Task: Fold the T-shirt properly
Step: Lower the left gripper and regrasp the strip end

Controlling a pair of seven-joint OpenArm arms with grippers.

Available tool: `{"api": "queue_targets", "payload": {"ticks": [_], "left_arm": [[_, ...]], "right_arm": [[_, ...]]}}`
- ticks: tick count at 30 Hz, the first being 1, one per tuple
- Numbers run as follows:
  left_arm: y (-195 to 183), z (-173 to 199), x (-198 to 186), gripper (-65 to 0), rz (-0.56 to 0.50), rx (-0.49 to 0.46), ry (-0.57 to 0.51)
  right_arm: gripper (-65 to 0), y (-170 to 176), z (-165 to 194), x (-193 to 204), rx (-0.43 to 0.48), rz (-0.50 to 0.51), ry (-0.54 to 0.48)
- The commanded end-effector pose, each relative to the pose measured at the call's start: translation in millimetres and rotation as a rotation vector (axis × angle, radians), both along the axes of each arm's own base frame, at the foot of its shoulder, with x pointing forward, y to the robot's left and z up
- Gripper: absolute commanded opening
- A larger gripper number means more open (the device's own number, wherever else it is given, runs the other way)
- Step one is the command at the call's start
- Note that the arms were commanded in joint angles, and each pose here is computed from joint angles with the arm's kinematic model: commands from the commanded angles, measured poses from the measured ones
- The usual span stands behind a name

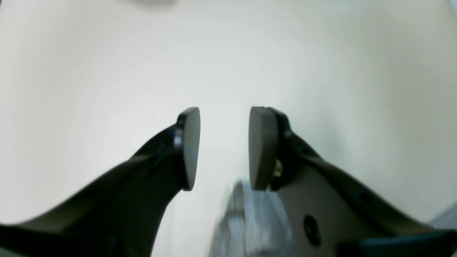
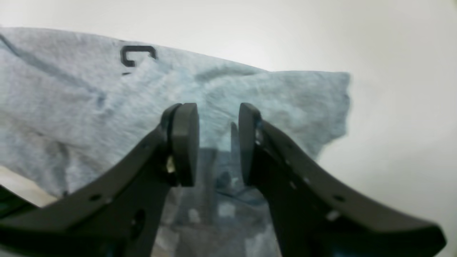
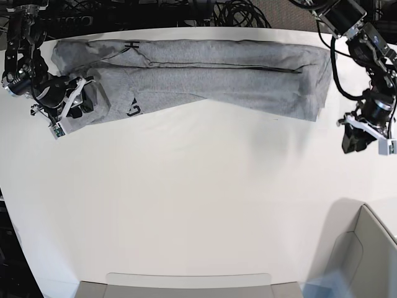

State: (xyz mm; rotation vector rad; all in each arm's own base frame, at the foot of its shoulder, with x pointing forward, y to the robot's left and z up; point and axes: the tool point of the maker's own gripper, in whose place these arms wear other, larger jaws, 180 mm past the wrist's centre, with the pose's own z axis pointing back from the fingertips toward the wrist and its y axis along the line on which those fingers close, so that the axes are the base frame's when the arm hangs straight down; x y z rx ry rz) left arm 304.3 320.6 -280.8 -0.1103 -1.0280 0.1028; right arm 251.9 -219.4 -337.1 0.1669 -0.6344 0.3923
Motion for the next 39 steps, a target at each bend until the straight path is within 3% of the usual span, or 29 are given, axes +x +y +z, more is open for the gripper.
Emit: {"api": "queue_targets", "payload": {"ticks": [1, 10, 12, 18, 22, 26, 30, 34, 39], "left_arm": [[5, 38, 15, -43.9, -0.008, 0.043, -0.115], [1, 151, 76, -43.9, -0.001, 0.036, -0.462], [-1, 149, 77, -43.9, -0.004, 0.031, -0.46], [-8, 33, 24, -43.2, -0.016, -0.009, -0.054], [-28, -17, -18, -38.3, -0.173, 0.039, 0.139], [-26, -52, -45, -37.2, -0.191, 0.028, 0.253], [17, -97, -72, -37.2, -0.092, 0.029, 0.432], [27, -112, -80, -37.2, -0.059, 0.04, 0.465], [7, -143, -92, -37.1, -0.152, 0.034, 0.544]], "right_arm": [[-45.1, -3, 13, 9, -0.006, 0.008, -0.047], [-45.1, 9, 6, 3, 0.001, 0.043, -0.022], [-45.1, 18, 6, 1, -0.001, 0.079, -0.018], [-45.1, 25, 13, 3, -0.002, 0.102, -0.042], [-45.1, 23, 13, 3, -0.024, 0.101, -0.046], [-45.1, 10, 10, 5, -0.102, 0.091, -0.048], [-45.1, -2, 8, 6, -0.176, 0.08, -0.049], [-45.1, -5, 6, 5, -0.193, 0.076, -0.044], [-45.1, -5, 6, 6, -0.193, 0.076, -0.045]]}}
